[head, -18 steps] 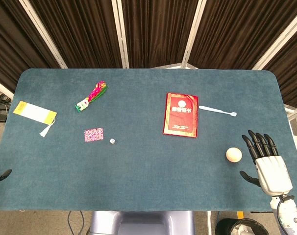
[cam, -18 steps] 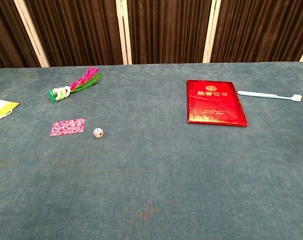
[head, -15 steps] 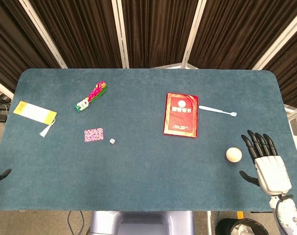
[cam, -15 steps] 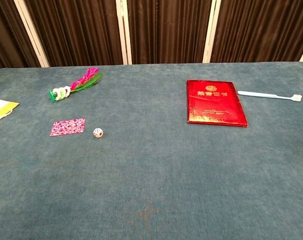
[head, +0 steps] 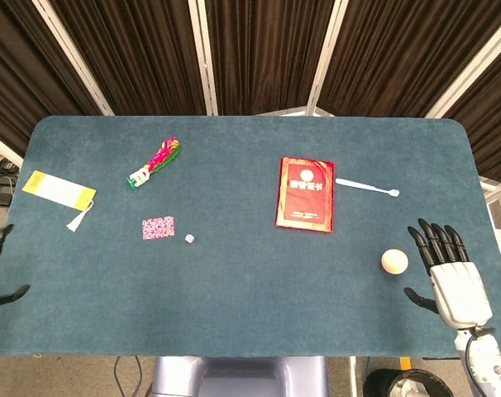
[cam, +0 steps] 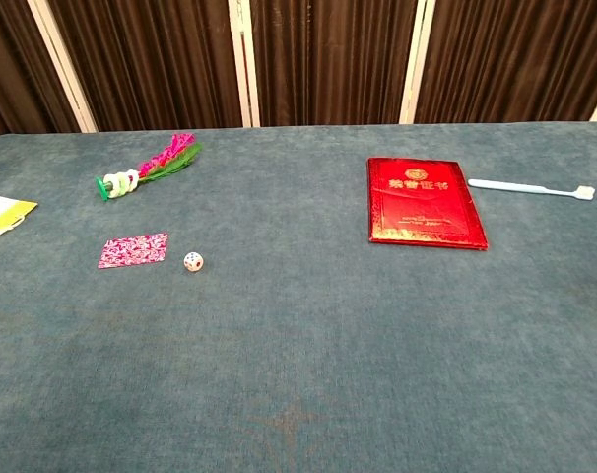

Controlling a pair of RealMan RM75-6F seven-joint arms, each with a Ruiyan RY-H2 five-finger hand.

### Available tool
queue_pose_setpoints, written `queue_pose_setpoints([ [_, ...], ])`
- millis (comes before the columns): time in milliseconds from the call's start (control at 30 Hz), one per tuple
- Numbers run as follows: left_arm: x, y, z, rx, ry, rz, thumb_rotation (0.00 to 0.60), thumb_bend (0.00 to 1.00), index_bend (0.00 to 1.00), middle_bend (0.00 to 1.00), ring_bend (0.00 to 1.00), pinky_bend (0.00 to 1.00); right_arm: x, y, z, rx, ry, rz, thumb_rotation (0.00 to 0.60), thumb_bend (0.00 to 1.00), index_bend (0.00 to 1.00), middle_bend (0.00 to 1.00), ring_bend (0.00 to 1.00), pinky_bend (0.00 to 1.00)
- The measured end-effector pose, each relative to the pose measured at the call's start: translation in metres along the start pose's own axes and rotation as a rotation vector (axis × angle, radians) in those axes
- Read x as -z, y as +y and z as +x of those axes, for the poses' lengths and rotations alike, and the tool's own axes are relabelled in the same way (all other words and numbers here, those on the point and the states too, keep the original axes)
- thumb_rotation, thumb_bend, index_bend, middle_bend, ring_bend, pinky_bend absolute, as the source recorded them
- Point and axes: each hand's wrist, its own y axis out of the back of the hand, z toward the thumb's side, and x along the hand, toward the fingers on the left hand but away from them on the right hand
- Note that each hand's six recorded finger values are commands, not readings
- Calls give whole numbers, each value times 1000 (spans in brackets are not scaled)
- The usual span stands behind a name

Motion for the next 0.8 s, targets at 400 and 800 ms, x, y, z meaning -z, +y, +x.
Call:
queue_pose_setpoints([
  [400,-101,-62,71,294,-266,-104,600,670,0,956,953,1000,5,-4,-7,-13,-44,25,600,0,0,0,0,0],
  [800,-174,-117,107,507,-347,-182,600,668,0,955,948,1000,5,-9,-12,-36,-62,25,600,0,0,0,0,0],
])
